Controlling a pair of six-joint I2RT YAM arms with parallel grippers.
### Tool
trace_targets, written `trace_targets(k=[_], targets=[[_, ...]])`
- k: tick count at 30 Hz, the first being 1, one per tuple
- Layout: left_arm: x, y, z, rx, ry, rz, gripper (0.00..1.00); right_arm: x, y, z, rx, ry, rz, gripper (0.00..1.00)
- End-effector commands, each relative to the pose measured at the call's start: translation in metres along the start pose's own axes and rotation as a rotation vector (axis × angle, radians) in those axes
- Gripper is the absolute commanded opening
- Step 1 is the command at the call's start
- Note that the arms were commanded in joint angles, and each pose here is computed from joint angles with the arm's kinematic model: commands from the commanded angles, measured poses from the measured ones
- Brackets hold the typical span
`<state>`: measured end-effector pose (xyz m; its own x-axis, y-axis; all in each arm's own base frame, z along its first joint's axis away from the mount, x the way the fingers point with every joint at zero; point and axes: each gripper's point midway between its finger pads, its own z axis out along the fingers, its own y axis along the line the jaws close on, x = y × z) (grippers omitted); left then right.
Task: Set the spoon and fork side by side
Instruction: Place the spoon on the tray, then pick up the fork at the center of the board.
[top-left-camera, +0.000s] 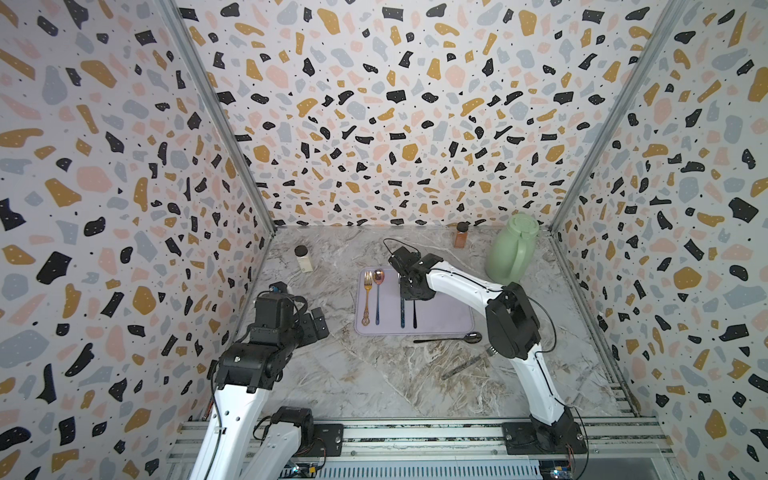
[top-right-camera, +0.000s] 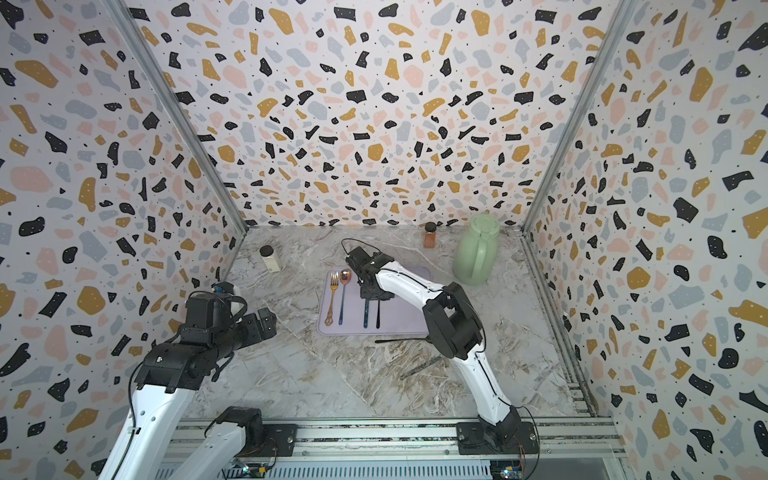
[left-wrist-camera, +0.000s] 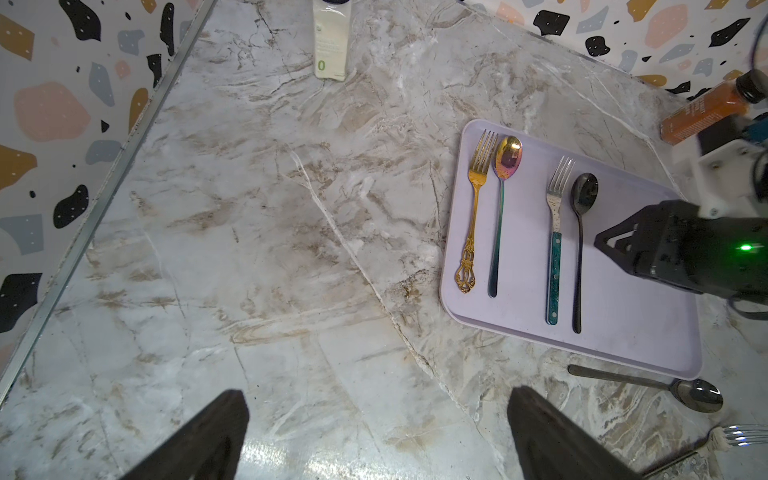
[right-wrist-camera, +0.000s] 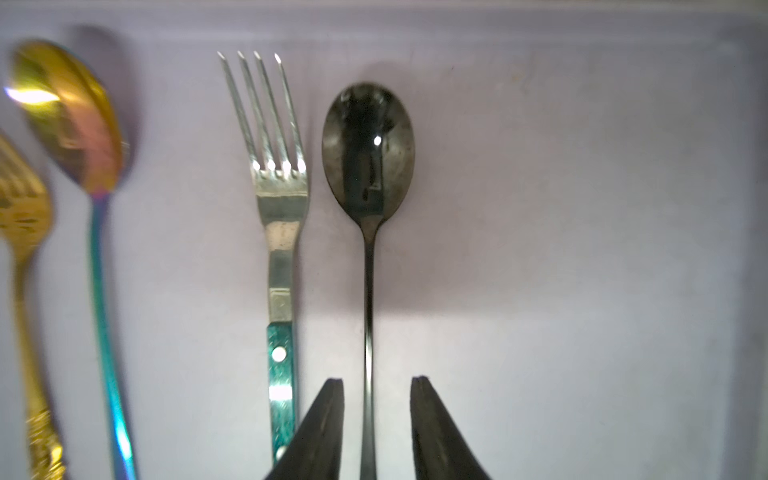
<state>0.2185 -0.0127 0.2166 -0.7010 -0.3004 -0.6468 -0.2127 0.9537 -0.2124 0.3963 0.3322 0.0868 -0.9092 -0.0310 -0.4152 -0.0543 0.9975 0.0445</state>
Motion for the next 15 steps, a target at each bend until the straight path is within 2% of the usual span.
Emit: trace_targets(k=[1, 12, 15], targets=[[-0.006, -0.002, 0.002, 0.015, -0.025, -0.003, 1.0, -0.028, -0.011, -0.072, -0.035, -0.116, 0.015, 0.34], [-0.007, -0.015, 0.001, 0.078, -0.009, 0.015, 1.0, -0.034, -0.041, -0.159, -0.092, -0.247, 0.004, 0.35], [-0.009, -0.024, -0.002, 0.131, -0.017, 0.018, 1.0, -0.029, -0.055, -0.176, -0.086, -0.275, 0.0, 0.35]])
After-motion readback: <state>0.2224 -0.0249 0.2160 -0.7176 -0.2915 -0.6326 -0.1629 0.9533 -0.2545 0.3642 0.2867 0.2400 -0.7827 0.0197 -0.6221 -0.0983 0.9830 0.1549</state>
